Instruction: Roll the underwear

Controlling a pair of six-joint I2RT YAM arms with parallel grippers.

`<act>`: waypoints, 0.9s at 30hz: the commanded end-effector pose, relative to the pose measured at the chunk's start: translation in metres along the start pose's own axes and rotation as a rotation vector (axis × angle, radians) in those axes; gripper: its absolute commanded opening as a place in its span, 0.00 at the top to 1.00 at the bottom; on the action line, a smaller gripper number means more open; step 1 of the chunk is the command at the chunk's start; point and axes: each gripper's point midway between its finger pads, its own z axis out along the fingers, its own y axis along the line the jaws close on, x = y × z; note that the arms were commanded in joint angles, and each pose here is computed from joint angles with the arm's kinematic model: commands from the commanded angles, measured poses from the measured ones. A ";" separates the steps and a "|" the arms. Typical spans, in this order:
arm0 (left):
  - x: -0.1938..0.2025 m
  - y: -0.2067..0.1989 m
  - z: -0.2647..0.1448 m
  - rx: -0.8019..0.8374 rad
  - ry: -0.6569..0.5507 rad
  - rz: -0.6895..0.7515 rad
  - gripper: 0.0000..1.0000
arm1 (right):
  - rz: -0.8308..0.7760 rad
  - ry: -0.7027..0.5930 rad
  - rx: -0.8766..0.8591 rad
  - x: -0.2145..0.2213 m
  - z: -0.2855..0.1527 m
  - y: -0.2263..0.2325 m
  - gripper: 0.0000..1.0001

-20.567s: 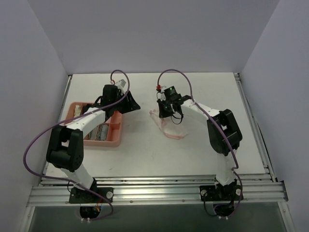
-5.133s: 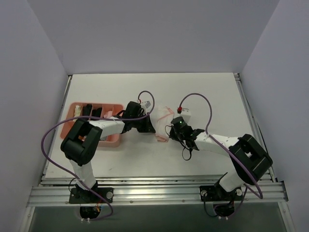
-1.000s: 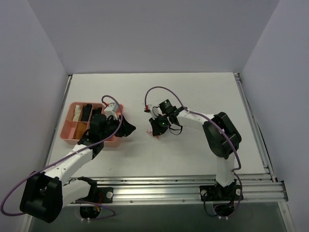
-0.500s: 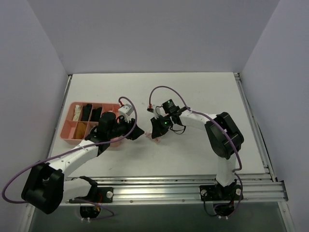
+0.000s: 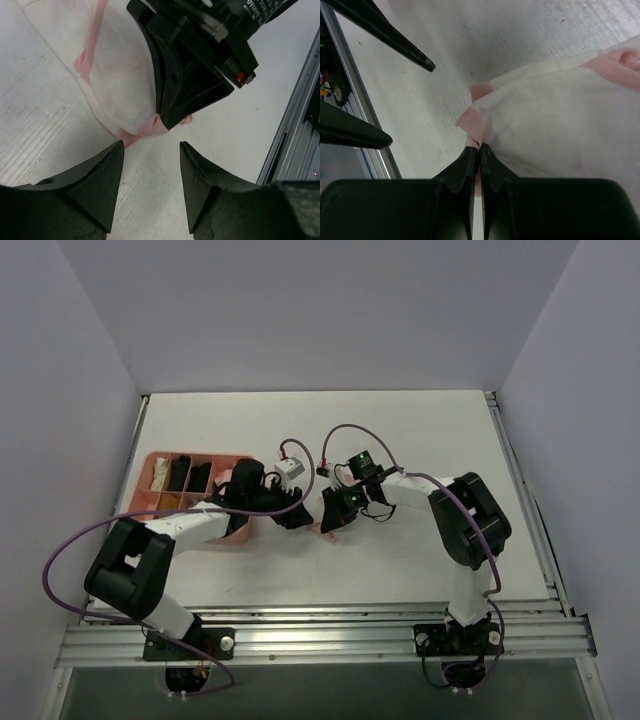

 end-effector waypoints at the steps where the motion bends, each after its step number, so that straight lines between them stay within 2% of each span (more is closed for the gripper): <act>1: -0.012 -0.017 0.008 0.132 -0.007 0.092 0.42 | -0.036 -0.053 -0.065 -0.015 -0.013 0.020 1.00; 6: 0.009 -0.012 0.017 0.128 0.068 0.087 0.43 | -0.019 -0.025 -0.062 -0.004 -0.008 0.023 1.00; 10: 0.002 -0.038 0.004 0.156 -0.056 0.119 0.42 | -0.043 0.007 -0.044 0.006 0.003 0.039 1.00; 12: -0.003 -0.042 -0.007 0.112 -0.096 0.137 0.41 | -0.033 0.018 -0.036 0.012 0.008 0.042 1.00; 15: 0.016 -0.064 -0.003 0.134 -0.064 0.193 0.38 | 0.007 0.042 -0.036 0.024 0.015 0.041 1.00; 18: 0.043 -0.072 0.006 0.136 0.017 0.194 0.38 | 0.039 0.027 -0.047 0.027 0.017 0.044 1.00; 27: 0.046 -0.074 0.005 0.130 -0.021 0.210 0.38 | 0.117 0.000 -0.065 0.040 0.013 0.054 1.00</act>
